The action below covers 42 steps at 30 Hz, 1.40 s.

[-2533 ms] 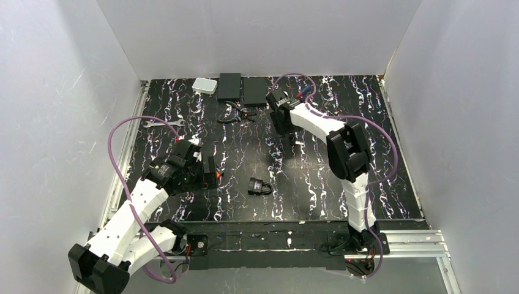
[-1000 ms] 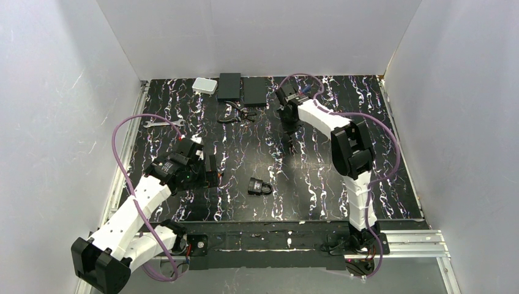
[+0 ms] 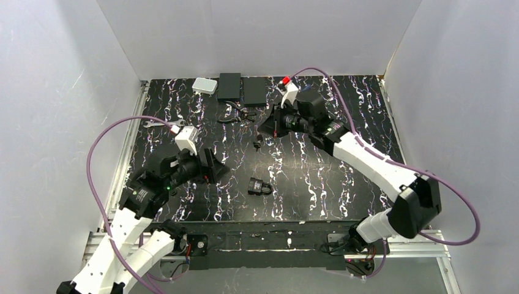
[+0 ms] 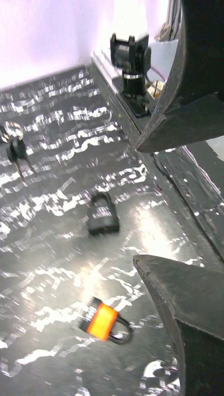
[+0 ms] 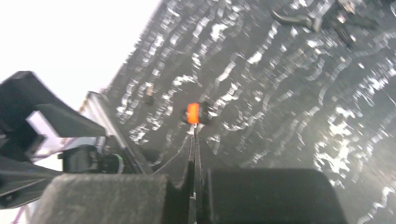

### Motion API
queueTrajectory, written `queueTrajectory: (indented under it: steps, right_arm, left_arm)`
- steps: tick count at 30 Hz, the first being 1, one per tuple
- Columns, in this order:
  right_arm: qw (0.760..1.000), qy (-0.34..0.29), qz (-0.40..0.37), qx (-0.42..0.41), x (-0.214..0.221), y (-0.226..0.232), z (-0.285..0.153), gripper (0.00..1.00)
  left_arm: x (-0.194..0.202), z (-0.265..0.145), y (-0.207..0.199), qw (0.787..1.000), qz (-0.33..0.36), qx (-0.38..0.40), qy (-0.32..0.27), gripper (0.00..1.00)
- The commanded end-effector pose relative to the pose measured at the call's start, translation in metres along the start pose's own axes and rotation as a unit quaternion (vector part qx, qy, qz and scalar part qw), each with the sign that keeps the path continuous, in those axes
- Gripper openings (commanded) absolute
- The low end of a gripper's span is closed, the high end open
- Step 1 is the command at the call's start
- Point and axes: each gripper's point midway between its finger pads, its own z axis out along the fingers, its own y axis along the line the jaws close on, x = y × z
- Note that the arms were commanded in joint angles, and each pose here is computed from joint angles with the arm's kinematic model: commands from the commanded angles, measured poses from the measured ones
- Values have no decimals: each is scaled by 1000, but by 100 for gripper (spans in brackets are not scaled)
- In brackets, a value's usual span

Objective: Unlock with the key

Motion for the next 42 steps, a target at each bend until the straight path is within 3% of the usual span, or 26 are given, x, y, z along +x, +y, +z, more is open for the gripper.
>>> queueTrajectory:
  steps: [1,6,12,28,42]
  right_arm:
    - [984,-104,1,-146,-51,72,-33,1]
    - [956,-170,-8,-239,-82,120,-70,1]
    - [932,-201,-12,-301,-103,154,-96,1]
    - [907,-209,-20,-365,-118,198,-123,1]
    - [903,-197,-30,-381,-116,209,-128,1]
  left_arm:
    - [-54,-18,-56,988,56,116,-84,76]
    - [-96,-50,-96,969,115,173,-133,75]
    - [-128,-72,-122,954,140,200,-172,70]
    - [-156,-67,-151,944,131,249,-170,60]
    - [-160,-69,-163,936,128,281,-171,47]
